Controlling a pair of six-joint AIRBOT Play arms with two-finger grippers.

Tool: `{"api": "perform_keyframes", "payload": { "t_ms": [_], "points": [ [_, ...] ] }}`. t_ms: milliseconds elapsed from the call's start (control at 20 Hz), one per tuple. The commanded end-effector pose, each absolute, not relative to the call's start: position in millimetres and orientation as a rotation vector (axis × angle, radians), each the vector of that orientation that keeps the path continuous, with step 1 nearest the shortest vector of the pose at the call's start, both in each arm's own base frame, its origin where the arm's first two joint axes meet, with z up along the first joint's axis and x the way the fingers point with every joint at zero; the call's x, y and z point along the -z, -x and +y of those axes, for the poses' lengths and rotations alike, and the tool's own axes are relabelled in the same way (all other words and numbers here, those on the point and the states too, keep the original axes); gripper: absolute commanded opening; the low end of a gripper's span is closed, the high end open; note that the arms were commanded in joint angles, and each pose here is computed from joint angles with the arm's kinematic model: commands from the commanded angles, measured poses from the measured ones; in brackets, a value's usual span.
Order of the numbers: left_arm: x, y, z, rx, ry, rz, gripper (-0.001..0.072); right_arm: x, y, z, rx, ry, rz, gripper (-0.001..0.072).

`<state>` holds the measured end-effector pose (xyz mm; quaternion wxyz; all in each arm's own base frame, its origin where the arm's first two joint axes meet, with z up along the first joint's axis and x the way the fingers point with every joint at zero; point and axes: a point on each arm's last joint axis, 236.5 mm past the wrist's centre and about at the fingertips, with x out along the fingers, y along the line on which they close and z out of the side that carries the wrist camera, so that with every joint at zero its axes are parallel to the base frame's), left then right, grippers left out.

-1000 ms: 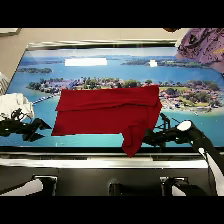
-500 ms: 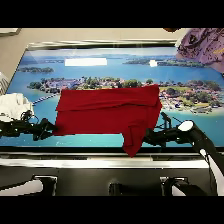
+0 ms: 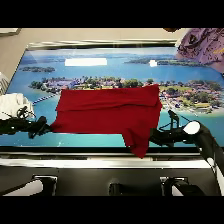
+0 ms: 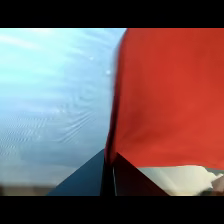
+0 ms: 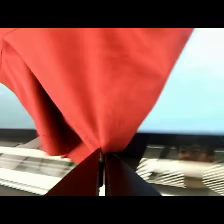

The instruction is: Fold the clothes and pants, and hang the long-sleeved shirts on hangers.

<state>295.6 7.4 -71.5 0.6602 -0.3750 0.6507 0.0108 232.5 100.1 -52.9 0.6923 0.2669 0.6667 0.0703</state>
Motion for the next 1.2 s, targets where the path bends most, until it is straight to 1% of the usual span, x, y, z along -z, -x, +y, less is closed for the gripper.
{"api": "perform_keyframes", "payload": {
  "t_ms": [0, 150, 300, 450, 600, 900, 1150],
  "points": [
    [40, -277, 23, -0.104, 0.744, 1.45, 0.0017, 33, -199, 74, -0.046, -0.51, 1.525, 0.0022],
    [16, -266, 31, -0.161, 0.701, 1.403, 0.0017, 12, -177, 64, -0.029, -0.454, 1.492, 0.0022],
    [2, -272, 29, -0.146, 0.68, 1.336, 0.0017, -5, -183, 52, -0.006, -0.397, 1.434, 0.0022],
    [-2, -294, 24, -0.102, 0.703, 1.259, 0.0017, -18, -220, 44, -0.016, -0.344, 1.347, 0.0022],
    [0, -317, 18, -0.081, 0.728, 1.205, 0.0017, -15, -254, 42, -0.062, -0.283, 1.353, 0.0023],
    [21, -359, 9, -0.049, 0.694, 1.232, 0.0016, 1, -326, 38, -0.1, -0.223, 1.346, 0.0023],
    [36, -397, 18, -0.045, 0.693, 1.261, 0.0017, 17, -379, 37, -0.104, -0.226, 1.329, 0.0024]
  ]
}}
